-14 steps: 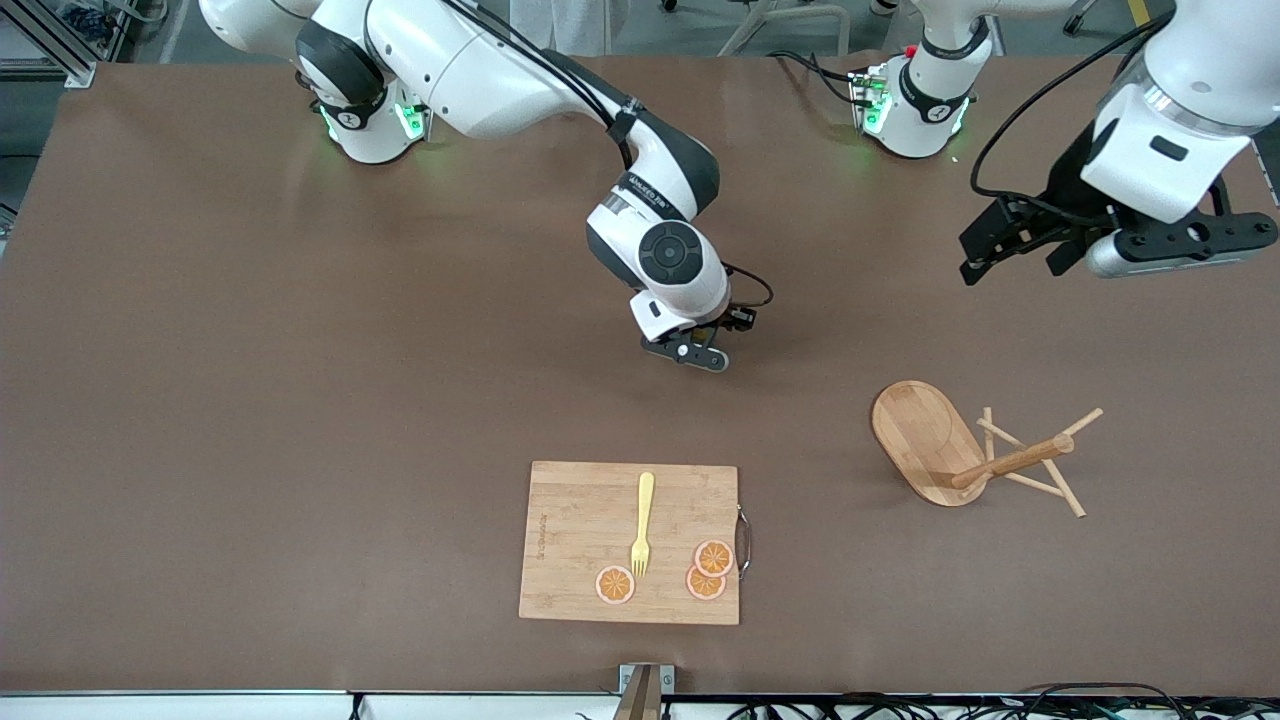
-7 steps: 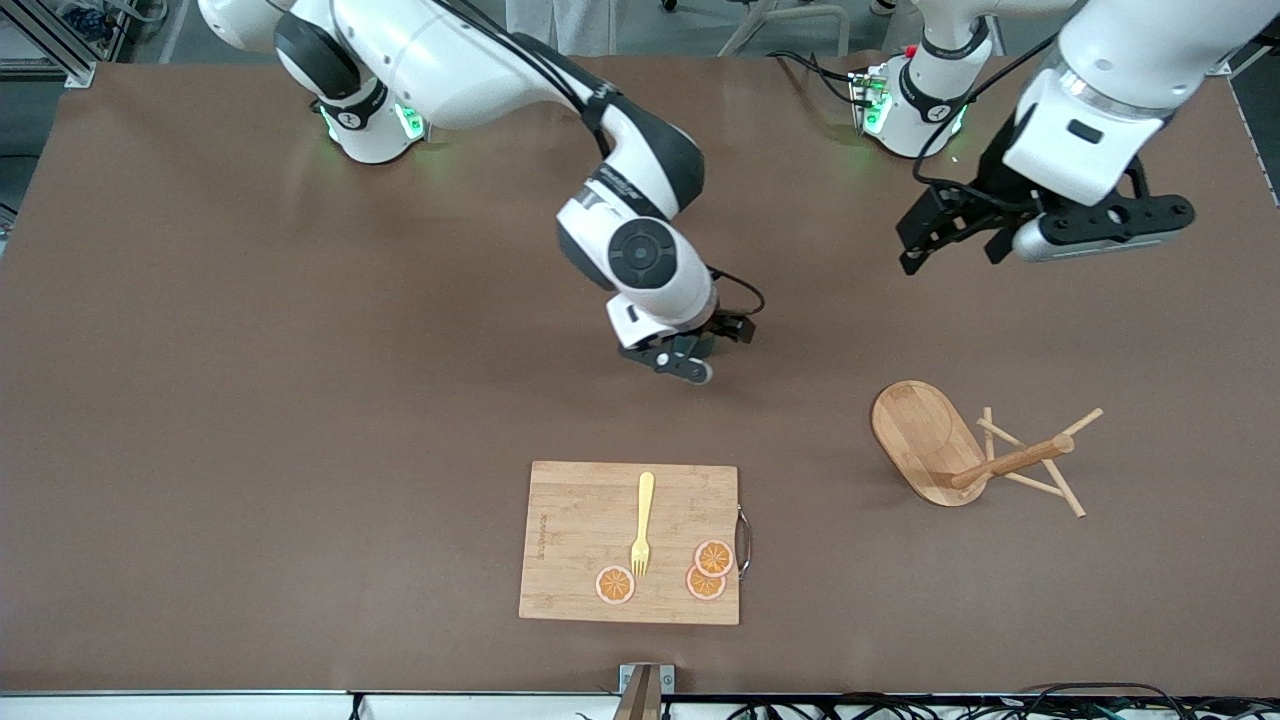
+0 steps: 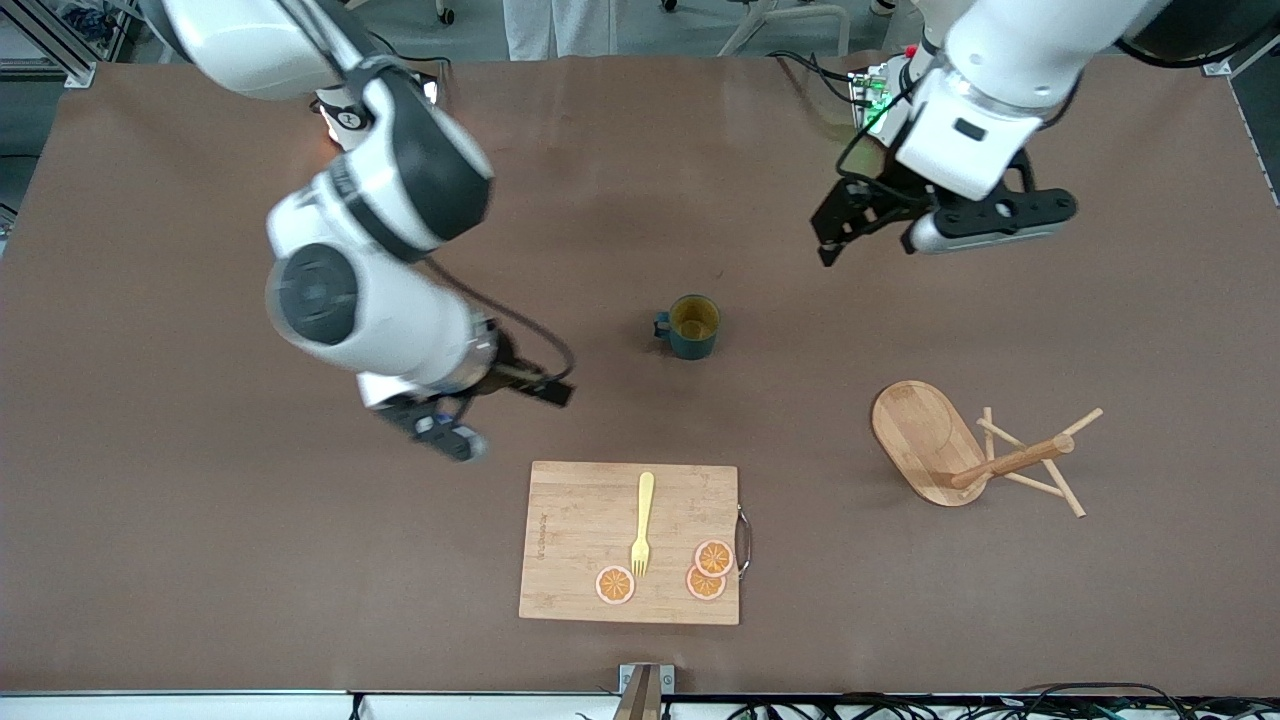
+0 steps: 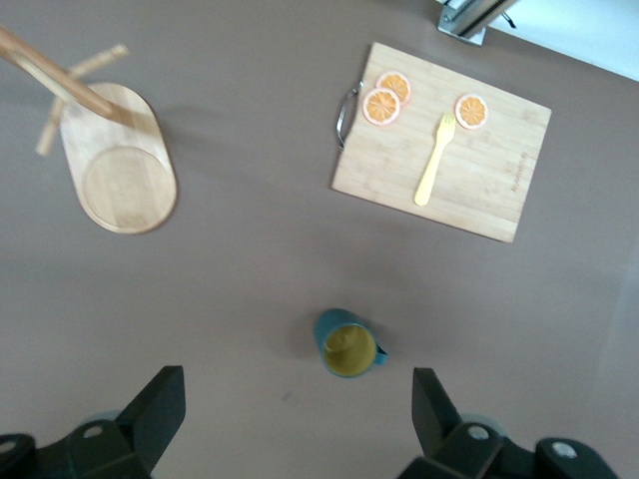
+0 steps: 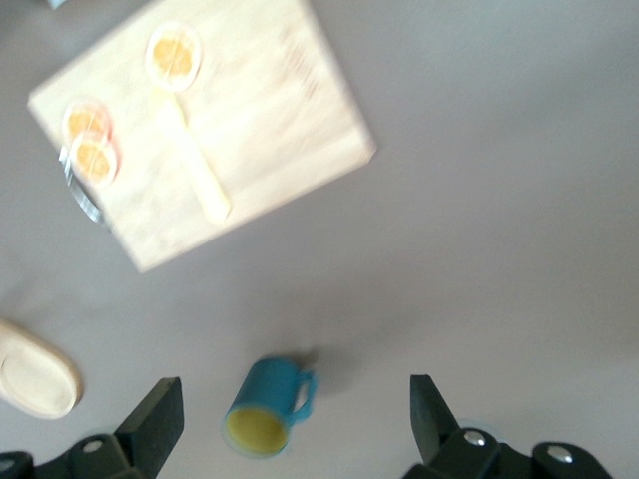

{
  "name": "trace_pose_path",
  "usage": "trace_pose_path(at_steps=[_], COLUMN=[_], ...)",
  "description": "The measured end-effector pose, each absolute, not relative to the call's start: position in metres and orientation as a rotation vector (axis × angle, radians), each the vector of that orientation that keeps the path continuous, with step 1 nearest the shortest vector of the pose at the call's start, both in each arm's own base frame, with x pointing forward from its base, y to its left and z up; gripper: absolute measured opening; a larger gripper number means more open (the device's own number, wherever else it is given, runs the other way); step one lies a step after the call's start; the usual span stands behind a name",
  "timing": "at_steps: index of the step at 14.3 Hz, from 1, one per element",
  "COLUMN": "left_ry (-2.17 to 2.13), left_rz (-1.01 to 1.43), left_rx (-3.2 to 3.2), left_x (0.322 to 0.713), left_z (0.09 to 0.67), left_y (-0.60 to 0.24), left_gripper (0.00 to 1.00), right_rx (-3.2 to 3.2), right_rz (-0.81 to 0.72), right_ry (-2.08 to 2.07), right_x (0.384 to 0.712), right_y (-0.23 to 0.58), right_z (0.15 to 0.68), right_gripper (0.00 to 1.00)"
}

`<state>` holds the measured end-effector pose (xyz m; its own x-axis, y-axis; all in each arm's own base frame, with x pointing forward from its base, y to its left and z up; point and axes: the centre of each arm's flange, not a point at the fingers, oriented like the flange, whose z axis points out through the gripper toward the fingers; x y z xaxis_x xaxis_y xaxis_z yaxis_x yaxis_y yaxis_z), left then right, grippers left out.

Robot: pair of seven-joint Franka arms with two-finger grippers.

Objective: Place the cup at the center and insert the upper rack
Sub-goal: 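Withdraw the right gripper while the left gripper moves above the mug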

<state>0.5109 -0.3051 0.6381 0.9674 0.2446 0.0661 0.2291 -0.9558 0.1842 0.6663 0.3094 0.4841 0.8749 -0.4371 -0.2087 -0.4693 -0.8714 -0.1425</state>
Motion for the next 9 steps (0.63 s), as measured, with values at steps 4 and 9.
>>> trace_pose_path(at_steps=[4,9], left_ry=[0.407,0.432], left_rz=[0.166,0.161], left_rx=[2.979,3.028], left_x=[0.478,0.430], left_z=[0.615,0.557], left_y=[-0.380,-0.475], left_gripper=[1.00,1.00], right_rx=[-2.932,-2.907], right_rz=[0.314,0.322], right_ry=[0.606,0.675], right_x=[0.698,0.702], right_y=[0.190,0.072], right_z=[0.469,0.501], right_gripper=[1.00,1.00])
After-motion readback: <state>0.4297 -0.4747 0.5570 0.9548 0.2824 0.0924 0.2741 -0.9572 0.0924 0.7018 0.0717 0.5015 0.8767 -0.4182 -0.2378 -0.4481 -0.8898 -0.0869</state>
